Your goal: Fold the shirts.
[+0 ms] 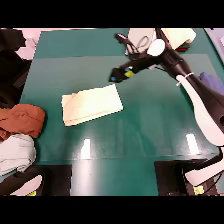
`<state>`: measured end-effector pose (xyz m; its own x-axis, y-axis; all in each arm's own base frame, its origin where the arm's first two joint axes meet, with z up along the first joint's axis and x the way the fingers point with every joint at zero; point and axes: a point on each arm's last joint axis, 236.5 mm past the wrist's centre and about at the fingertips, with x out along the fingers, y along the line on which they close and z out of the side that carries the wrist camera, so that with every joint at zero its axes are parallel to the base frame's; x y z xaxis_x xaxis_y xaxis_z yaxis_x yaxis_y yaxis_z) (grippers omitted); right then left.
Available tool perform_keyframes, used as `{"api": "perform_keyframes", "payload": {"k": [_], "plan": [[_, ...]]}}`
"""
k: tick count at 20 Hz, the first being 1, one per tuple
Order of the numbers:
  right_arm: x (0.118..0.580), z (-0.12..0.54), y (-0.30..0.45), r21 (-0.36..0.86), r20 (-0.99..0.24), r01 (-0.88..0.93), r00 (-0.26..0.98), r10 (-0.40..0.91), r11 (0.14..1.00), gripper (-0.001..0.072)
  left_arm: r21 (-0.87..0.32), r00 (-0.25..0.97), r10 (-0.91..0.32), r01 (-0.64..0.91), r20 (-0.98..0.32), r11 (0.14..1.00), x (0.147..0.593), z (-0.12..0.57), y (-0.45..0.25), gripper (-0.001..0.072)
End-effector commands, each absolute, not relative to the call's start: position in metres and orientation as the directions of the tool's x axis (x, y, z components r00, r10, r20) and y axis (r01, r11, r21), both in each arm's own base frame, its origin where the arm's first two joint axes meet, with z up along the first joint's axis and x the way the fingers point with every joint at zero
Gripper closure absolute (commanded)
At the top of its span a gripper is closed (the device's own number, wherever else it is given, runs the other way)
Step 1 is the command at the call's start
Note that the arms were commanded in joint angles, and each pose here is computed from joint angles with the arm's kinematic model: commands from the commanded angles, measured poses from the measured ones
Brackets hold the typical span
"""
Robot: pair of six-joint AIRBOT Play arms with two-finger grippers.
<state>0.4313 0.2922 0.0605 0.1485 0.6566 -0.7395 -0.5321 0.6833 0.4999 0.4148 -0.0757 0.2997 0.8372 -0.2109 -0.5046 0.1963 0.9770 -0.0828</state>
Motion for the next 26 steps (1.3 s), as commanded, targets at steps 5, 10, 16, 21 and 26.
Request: {"api": "perform_keyframes", "payload": {"k": [5, 10, 16, 21, 26], "plan": [[0.433, -0.04, 0.231, 0.664, -0.727, -0.162, 0.09, 0.681, 0.73, 0.0135, -0.104, 0.821, -0.274, 0.257, -0.5, 0.961, 0.409, 0.301, -0.1, 0.0684], [0.43, -0.063, 0.298, 0.748, -0.652, -0.148, 0.012, 0.758, 0.647, 0.0142, -0.112, 0.818, -0.282, 0.262, -0.501, 0.959, 0.408, 0.301, -0.102, 0.0684], [0.418, -0.072, 0.378, 0.739, -0.645, -0.297, -0.057, 0.762, 0.604, 0.054, -0.162, 0.804, -0.332, 0.29, -0.493, 0.943, 0.405, 0.303, -0.114, 0.0685], [0.463, -0.015, 0.36, 0.629, -0.649, -0.471, 0.118, 0.751, 0.618, 0.0695, -0.168, 0.762, -0.401, 0.369, -0.509, 0.914, 0.395, 0.292, -0.149, 0.0685], [0.527, 0.062, 0.196, 0.43, -0.712, -0.395, 0.404, 0.574, 0.812, 0.0695, -0.163, 0.704, -0.526, 0.517, -0.478, 0.84, 0.372, 0.296, -0.215, 0.0685]]}}
